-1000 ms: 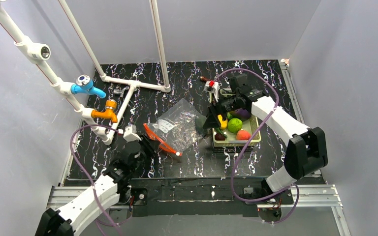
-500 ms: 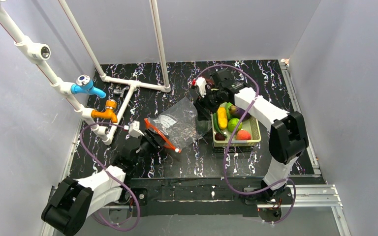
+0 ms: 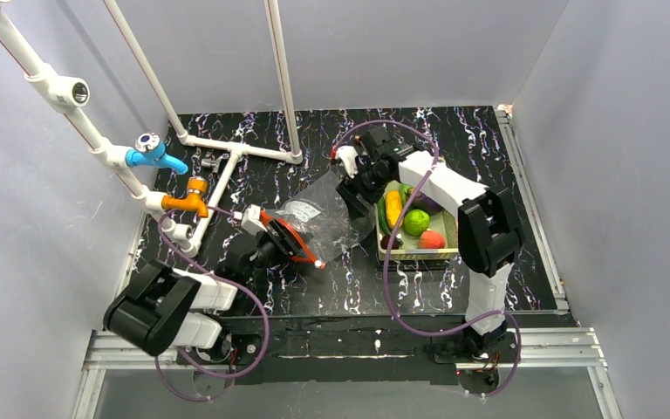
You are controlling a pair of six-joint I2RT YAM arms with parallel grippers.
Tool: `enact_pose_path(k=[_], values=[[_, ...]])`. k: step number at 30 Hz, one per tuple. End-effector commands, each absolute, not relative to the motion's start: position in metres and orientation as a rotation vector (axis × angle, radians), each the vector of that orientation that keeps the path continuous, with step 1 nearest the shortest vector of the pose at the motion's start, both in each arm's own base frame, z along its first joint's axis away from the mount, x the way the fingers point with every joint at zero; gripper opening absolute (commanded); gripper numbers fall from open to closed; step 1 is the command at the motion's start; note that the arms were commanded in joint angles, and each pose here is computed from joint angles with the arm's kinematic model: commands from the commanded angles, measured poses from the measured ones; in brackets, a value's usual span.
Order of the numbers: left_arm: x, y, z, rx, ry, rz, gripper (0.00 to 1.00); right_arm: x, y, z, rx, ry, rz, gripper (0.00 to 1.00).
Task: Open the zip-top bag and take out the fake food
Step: Pick up the fake vegetable from the zipper food storage bag.
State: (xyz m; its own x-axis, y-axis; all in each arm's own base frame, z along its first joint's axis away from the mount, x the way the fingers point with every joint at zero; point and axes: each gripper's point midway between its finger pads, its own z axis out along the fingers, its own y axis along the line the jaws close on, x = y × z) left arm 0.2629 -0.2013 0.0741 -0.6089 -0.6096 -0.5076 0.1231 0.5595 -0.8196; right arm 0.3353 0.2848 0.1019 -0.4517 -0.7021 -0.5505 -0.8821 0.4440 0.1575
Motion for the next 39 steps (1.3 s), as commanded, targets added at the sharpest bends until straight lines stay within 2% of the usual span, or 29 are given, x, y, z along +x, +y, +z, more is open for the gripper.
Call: enact_pose_path(k=[1,12,13,14,22,23,24,28,32,39], values=[[0.275,-0.219,0.104,-0.301,1.863,-1.221,0.53,0.327,0.286,0.102,-1.382,2.333,0.597,0.84],[0.273,-0.241,0.089,-0.303,1.968,-1.263,0.59,0.311,0.291,0.087,-1.449,2.412,0.611,0.84],[0.273,-0.244,0.086,-0.308,1.974,-1.266,0.59,0.304,0.295,0.089,-1.224,2.572,0.654,0.84],[0.273,-0.246,0.084,-0.317,1.98,-1.27,0.61,0.307,0.293,0.088,-1.389,2.46,0.625,0.84],[0.282,-0.265,0.076,-0.356,1.973,-1.307,0.66,0.308,0.293,0.091,-1.403,2.439,0.622,0.84],[0.284,-0.266,0.077,-0.362,1.965,-1.307,0.67,0.269,0.33,0.117,-1.432,2.326,1.102,0.84],[0.286,-0.267,0.079,-0.368,1.955,-1.306,0.67,0.253,0.343,0.133,-1.432,2.252,1.317,0.84],[0.297,-0.267,0.091,-0.406,1.899,-1.305,0.68,0.243,0.347,0.141,-1.425,2.232,1.431,0.84],[0.304,-0.26,0.095,-0.486,1.878,-1.281,0.67,0.244,0.347,0.141,-1.421,2.236,1.434,0.84],[0.294,-0.247,0.071,-0.58,1.999,-1.167,0.66,0.276,0.327,0.154,-1.37,2.217,1.22,0.84]])
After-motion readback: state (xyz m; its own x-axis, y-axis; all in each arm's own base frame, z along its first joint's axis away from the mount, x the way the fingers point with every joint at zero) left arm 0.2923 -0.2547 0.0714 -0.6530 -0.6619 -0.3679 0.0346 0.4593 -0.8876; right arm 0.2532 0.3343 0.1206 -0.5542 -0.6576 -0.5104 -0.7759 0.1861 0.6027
